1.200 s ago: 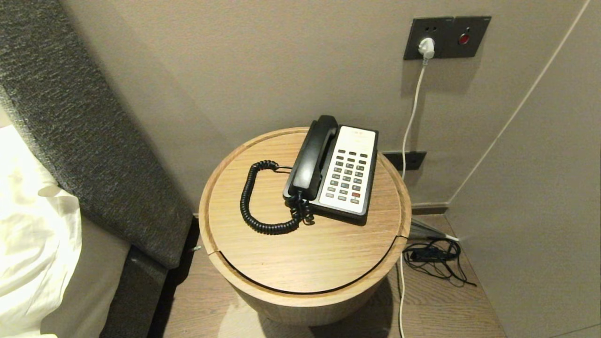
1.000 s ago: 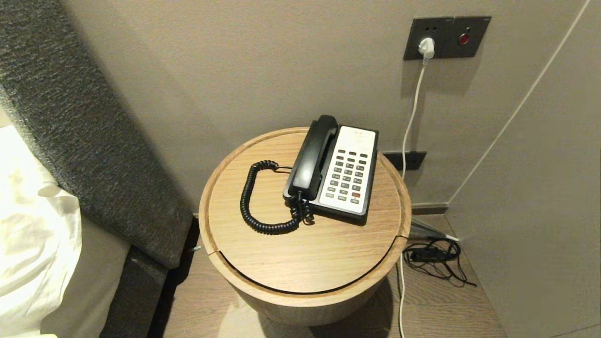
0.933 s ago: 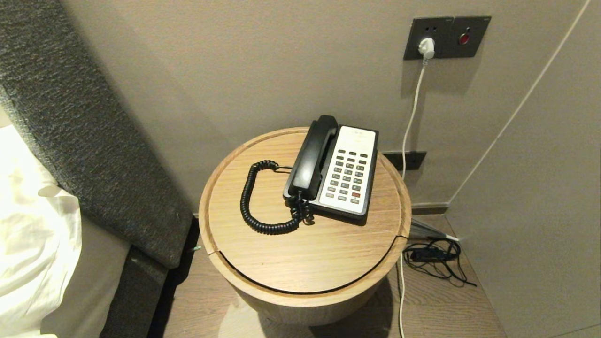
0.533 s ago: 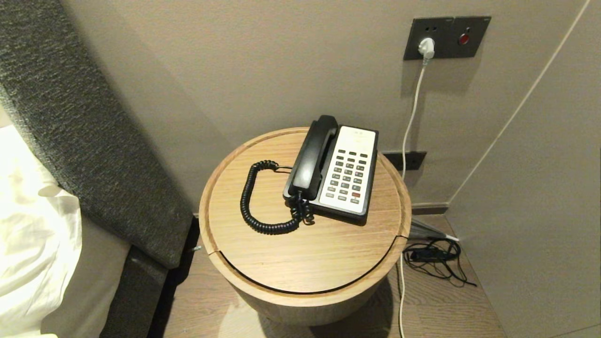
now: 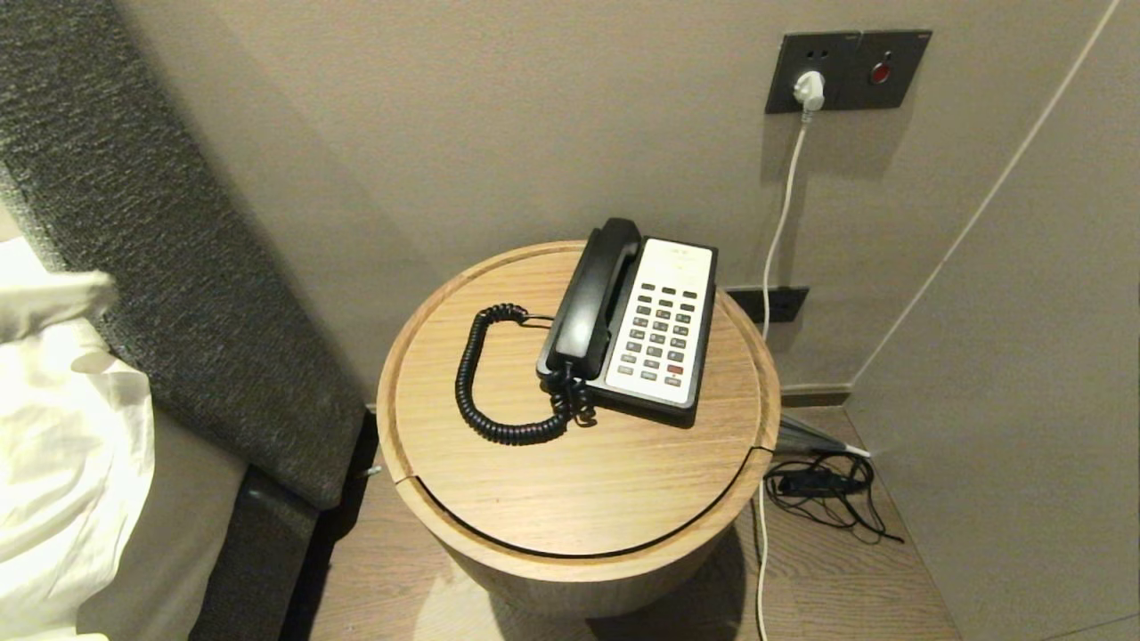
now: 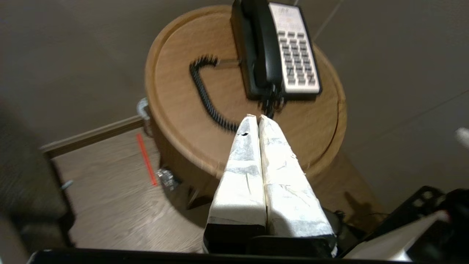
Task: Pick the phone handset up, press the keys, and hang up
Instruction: Pick up the desk phone handset
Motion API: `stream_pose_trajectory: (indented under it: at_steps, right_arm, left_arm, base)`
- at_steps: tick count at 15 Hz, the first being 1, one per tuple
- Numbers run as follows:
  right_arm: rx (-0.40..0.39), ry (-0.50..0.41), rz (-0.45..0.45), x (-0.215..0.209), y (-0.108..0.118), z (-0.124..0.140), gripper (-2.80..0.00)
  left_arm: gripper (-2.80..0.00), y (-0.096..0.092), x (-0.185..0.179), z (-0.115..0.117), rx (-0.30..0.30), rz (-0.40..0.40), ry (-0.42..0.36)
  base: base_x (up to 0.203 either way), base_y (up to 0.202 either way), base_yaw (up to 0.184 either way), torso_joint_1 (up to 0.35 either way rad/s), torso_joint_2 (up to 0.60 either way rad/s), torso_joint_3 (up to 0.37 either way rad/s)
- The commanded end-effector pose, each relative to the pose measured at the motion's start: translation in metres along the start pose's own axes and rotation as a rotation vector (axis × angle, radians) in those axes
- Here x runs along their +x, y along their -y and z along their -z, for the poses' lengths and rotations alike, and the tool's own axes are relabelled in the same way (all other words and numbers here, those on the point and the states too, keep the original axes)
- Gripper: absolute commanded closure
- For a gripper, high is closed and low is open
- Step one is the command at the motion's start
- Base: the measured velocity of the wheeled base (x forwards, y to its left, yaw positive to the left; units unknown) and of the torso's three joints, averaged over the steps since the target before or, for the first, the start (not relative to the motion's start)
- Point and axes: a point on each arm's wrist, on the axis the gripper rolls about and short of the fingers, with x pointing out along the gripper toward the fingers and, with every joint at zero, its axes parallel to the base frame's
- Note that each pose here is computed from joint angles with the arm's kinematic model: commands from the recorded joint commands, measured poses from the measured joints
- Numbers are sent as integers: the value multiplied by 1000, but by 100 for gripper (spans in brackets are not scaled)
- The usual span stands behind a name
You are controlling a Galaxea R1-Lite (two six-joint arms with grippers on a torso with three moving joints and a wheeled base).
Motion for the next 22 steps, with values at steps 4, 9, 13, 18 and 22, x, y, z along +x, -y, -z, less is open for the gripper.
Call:
stream_pose_trajectory:
  at_steps: [4, 9, 13, 18, 22]
  right_arm:
    - [0, -1, -1, 0, 0, 0, 0]
    - [0, -1, -1, 0, 0, 0, 0]
    - [0, -1, -1, 0, 0, 0, 0]
    - [0, -1, -1, 0, 0, 0, 0]
    - [0, -1, -1, 0, 0, 0, 0]
  left_arm:
    - [0, -36, 143, -49, -106, 185, -152]
    - [0, 9, 209, -43, -151, 121, -362]
    - [0, 38, 229, -27, -1, -20, -501]
    - [0, 53, 259, -13, 40, 13, -502]
    - [0, 60, 274, -10, 105, -16, -448]
  base:
    - [0, 0, 0, 0, 0, 0]
    - [0, 0, 0, 0, 0, 0]
    - [0, 0, 0, 0, 0, 0]
    - [0, 0, 0, 0, 0, 0]
    - [0, 0, 0, 0, 0, 0]
